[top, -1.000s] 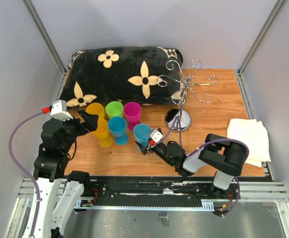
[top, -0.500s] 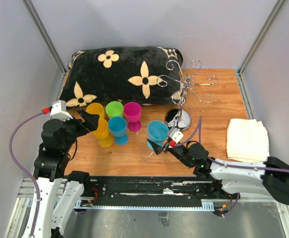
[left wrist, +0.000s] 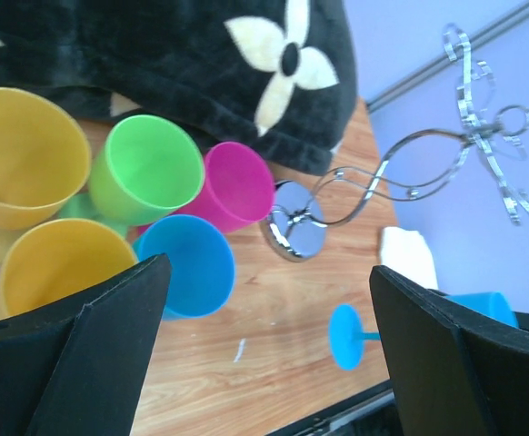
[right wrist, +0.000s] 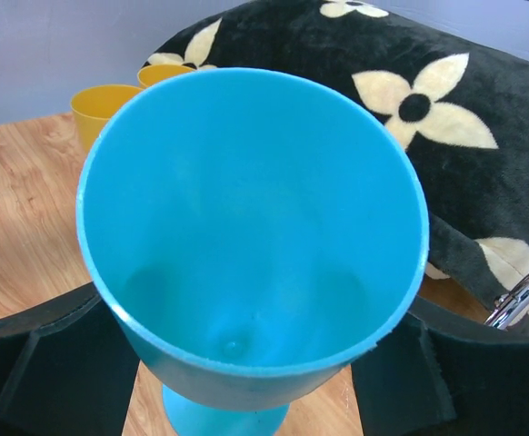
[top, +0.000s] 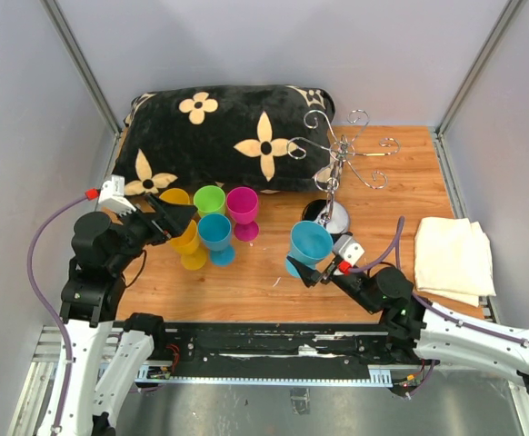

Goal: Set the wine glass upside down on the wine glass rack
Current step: Pick up the wine glass at the center of the board.

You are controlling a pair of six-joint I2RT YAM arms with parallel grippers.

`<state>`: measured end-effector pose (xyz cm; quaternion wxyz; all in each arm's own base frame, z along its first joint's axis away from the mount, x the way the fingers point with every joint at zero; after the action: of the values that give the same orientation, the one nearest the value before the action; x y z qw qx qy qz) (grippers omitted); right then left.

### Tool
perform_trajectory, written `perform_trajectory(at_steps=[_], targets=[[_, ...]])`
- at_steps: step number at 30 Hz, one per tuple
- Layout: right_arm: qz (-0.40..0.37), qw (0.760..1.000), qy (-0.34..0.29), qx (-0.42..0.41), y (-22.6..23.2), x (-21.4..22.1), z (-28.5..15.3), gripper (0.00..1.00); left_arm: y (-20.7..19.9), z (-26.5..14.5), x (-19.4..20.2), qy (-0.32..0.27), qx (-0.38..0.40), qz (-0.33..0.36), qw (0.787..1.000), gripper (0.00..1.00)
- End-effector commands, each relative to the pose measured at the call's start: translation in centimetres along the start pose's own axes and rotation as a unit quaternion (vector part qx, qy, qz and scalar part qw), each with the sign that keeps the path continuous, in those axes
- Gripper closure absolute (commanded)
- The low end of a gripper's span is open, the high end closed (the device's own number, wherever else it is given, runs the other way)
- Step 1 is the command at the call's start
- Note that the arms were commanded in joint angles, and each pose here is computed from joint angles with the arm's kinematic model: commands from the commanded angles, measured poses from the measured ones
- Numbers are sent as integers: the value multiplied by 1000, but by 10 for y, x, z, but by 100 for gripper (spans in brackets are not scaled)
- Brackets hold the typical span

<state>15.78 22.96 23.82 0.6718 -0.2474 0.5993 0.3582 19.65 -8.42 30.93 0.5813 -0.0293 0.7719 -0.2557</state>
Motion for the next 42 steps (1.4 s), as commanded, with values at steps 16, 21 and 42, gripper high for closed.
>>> perform_trajectory(at_steps=[16,21,42], targets=[[46,995,-73,-49,17,-61,2,98,-69,6,-11,-5,135,-62,989,18],[58,991,-103,-57,19,-72,-3,99,-101,16,15,15,177,-58,982,26],[47,972,-217,-77,22,-125,-13,99,-175,32,80,73,293,-81,950,40]])
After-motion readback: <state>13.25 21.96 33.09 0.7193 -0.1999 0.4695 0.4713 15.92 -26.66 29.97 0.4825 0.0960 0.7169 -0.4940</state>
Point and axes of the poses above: each gripper's point midway between its finger pads, its own z axis out along the fingers, its own y axis along the line the jaws close on, x = y × z, the point moved 3 cm from there along -z, back along the fingers, and after that the axes turned 15 degrees about z, right-handed, at the moved point
